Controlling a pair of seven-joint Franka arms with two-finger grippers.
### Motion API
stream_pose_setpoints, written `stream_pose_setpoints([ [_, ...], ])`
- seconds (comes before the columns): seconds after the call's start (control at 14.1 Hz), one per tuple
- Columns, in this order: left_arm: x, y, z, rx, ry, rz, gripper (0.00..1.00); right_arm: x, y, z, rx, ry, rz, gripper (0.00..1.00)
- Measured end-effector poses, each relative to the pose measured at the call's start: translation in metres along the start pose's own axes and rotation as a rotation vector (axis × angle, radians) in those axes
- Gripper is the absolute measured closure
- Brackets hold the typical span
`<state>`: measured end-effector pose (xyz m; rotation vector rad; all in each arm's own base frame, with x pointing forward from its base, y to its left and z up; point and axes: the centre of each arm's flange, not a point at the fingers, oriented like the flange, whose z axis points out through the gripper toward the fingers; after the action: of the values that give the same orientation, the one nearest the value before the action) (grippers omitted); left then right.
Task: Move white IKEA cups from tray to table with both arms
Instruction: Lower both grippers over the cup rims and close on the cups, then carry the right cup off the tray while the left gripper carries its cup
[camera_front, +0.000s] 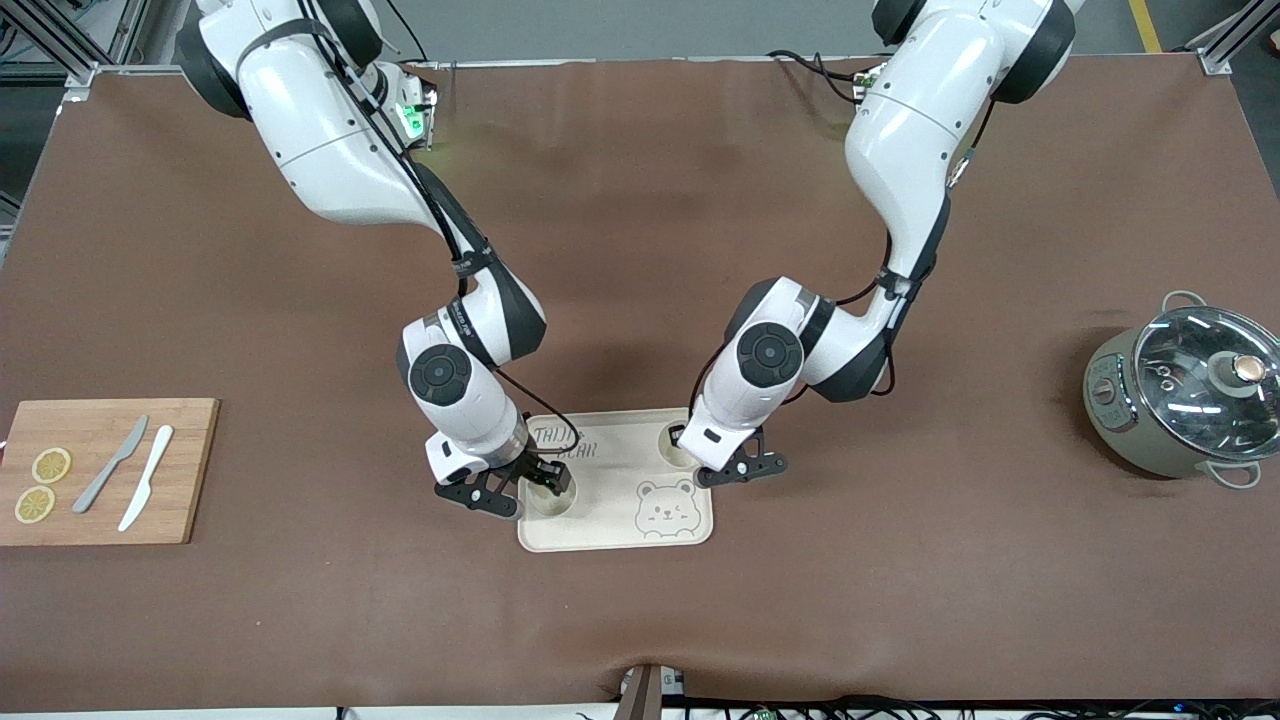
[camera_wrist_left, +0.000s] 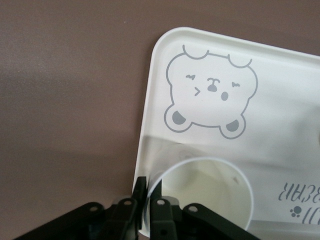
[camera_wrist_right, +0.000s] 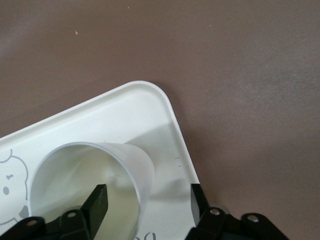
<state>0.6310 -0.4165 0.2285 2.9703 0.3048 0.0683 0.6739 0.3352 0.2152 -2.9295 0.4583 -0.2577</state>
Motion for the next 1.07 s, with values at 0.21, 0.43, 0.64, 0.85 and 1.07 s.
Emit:
stream_pose_setpoints([
  [0.21,0.0,0.001,0.0,-0.006,0.006,0.0,0.97,0.0,0.0,0.0,0.0,0.0,0.0,0.63],
  [0.43,0.003,0.003,-0.005,-0.018,0.019,-0.001,0.97,0.0,0.0,0.0,0.001,0.001,0.0,0.83],
  [0.64,0.011,0.002,-0.023,-0.012,0.026,-0.007,0.97,0.0,0.0,-0.001,0.001,0.002,0.0,0.96],
  [0.85,0.025,-0.014,-0.044,0.042,0.016,-0.022,0.97,0.001,-0.001,-0.001,0.002,0.003,0.0,0.96],
  [1.07,0.041,-0.031,-0.069,0.077,0.009,0.013,0.97,0.011,-0.004,-0.014,0.004,0.014,0.004,0.96],
])
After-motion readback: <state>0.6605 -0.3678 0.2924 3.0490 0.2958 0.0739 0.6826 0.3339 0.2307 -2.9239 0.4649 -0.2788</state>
